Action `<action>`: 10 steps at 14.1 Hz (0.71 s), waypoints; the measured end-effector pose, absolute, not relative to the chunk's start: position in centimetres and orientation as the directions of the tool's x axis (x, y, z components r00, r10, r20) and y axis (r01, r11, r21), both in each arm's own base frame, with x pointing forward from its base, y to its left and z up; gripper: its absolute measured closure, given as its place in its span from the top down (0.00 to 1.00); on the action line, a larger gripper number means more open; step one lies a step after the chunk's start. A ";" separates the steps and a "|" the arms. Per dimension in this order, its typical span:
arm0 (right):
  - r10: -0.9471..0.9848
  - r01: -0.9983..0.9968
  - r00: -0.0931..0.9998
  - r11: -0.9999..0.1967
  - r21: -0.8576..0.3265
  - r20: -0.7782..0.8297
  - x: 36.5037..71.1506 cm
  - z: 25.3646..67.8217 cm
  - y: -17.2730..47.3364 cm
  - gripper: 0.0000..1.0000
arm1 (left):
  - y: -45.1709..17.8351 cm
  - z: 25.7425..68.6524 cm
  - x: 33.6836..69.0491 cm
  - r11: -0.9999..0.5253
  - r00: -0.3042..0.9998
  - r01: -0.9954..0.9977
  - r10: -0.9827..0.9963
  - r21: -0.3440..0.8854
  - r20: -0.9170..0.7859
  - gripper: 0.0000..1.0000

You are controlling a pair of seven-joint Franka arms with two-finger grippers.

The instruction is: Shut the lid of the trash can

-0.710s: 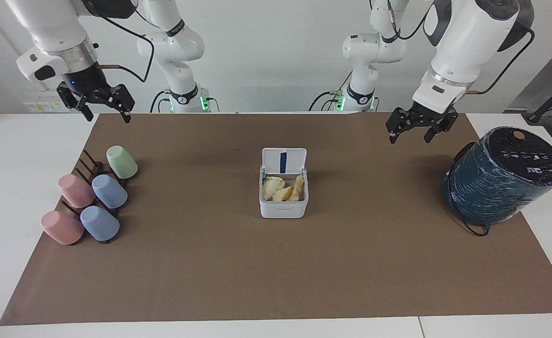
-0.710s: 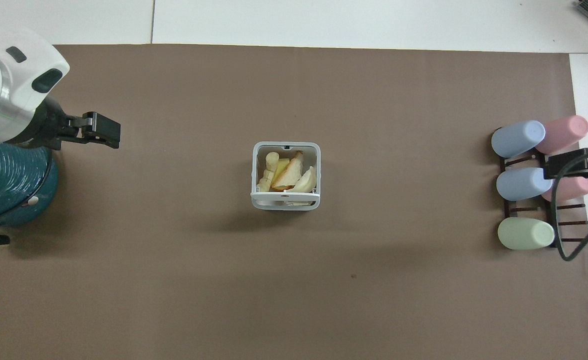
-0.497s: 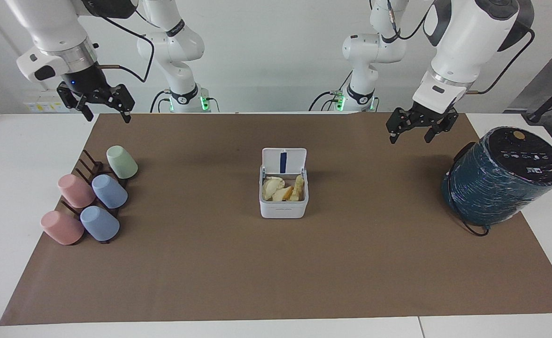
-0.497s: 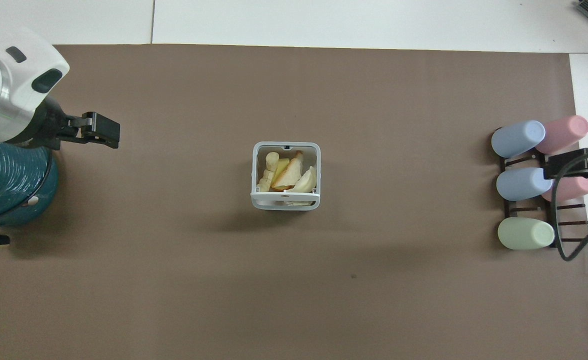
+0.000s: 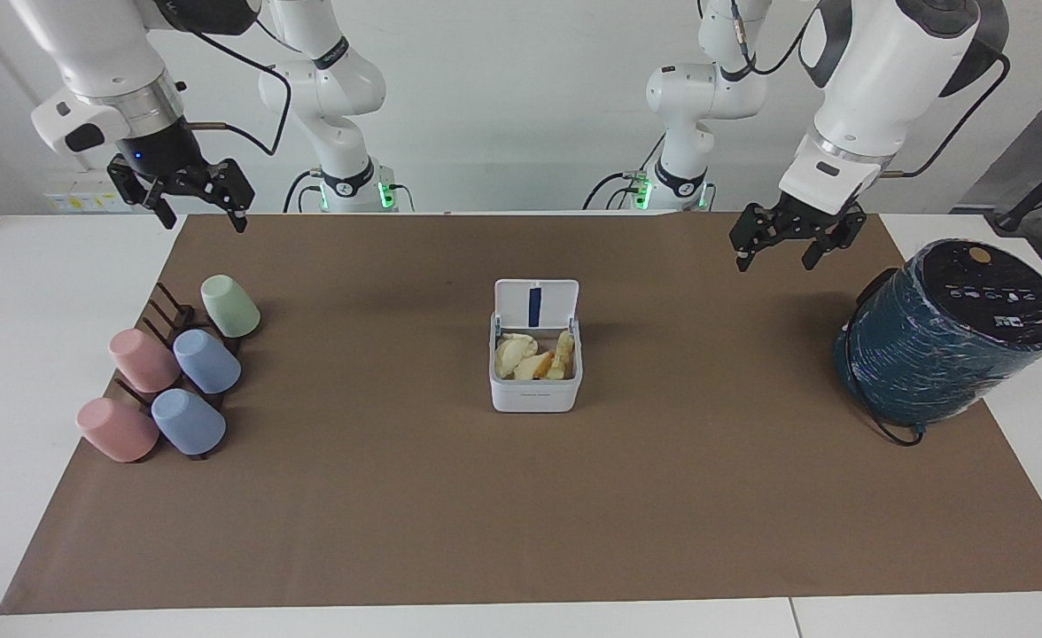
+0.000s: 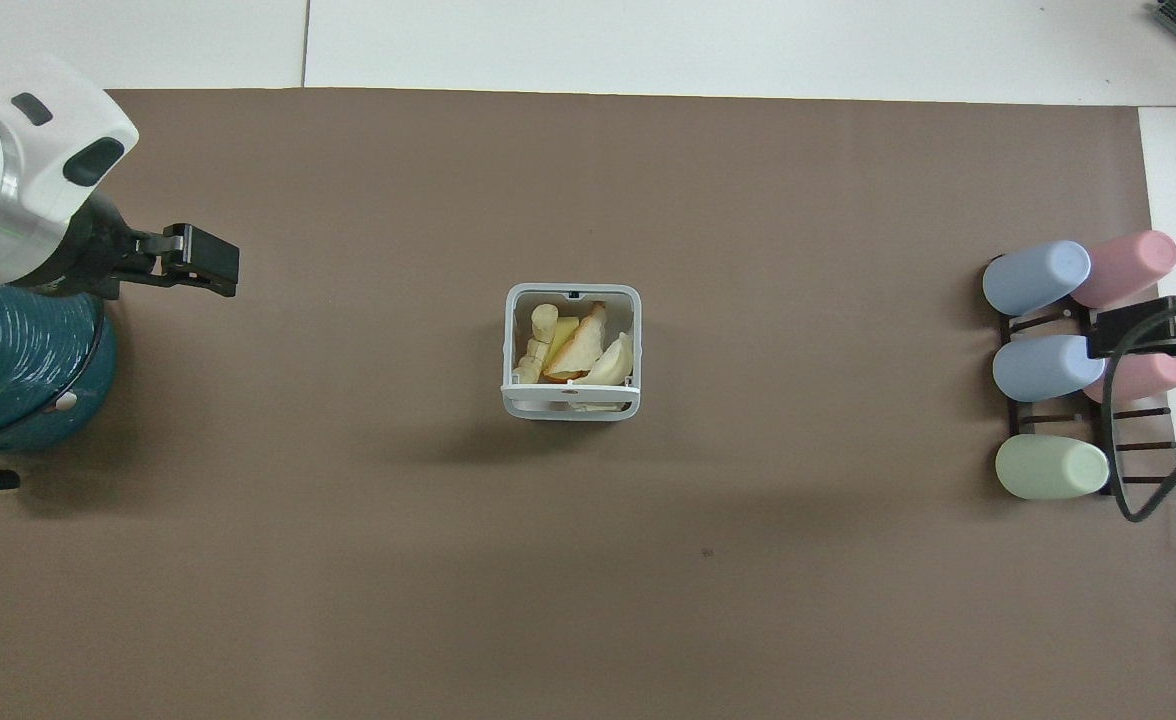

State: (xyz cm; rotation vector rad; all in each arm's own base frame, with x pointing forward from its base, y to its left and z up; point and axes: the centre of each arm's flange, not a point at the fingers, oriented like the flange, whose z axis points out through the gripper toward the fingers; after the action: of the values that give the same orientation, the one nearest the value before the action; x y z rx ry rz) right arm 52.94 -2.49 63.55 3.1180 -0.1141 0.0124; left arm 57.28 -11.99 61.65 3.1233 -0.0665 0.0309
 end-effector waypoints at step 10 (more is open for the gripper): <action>-0.072 -0.072 0.997 -0.997 0.021 0.009 52.9 63.5 -2.4 1.00 | -12.4 61.7 57.2 -0.998 0.998 -0.052 -0.052 0.017 0.020 1.00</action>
State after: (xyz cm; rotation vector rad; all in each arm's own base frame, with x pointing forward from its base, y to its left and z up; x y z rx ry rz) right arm 52.95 -2.44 63.55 3.1179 -0.1127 0.0124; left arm 57.19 -12.39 61.66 3.1225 -0.0812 0.0302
